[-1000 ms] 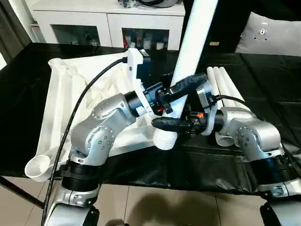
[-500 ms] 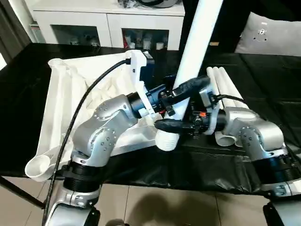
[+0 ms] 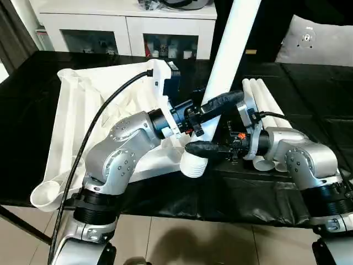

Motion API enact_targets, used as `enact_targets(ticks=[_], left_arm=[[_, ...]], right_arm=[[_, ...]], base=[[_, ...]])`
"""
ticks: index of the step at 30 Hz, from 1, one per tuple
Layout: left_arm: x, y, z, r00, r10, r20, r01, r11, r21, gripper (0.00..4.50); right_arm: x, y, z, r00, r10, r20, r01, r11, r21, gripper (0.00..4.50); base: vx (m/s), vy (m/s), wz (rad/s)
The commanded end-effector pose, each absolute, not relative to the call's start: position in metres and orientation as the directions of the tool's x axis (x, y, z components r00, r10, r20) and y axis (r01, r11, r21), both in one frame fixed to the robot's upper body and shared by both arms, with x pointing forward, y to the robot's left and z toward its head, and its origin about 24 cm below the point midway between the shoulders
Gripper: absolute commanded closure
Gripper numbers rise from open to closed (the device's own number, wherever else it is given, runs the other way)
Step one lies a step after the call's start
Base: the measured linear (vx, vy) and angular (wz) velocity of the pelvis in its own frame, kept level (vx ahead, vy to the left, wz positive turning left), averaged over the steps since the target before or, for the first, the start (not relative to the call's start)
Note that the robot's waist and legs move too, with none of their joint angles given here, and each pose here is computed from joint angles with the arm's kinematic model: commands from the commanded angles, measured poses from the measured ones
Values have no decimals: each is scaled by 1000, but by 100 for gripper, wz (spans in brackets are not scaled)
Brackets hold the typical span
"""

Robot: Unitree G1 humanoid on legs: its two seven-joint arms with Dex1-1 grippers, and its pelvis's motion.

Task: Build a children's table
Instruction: Pick table leg

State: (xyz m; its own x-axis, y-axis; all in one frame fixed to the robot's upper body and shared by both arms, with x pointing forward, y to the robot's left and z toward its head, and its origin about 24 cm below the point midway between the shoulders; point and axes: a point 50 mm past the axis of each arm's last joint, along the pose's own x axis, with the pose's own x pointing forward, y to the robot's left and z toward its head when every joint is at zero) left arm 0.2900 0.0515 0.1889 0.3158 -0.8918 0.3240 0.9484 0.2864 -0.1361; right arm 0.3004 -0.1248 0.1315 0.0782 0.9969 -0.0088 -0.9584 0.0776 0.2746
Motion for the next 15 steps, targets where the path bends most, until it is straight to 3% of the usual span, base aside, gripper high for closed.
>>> enact_targets(ticks=[1, 15], left_arm=[[289, 48, 194, 290, -895, 339, 957, 267, -113, 268], [291, 47, 194, 301, -890, 342, 953, 269, -139, 268]], right_arm=[[301, -124, 133, 85, 996, 12, -957, 78, 279, 120], [304, -122, 124, 128, 991, -42, -957, 135, 258, 243]], base=[[0, 0, 0], [0, 0, 0]])
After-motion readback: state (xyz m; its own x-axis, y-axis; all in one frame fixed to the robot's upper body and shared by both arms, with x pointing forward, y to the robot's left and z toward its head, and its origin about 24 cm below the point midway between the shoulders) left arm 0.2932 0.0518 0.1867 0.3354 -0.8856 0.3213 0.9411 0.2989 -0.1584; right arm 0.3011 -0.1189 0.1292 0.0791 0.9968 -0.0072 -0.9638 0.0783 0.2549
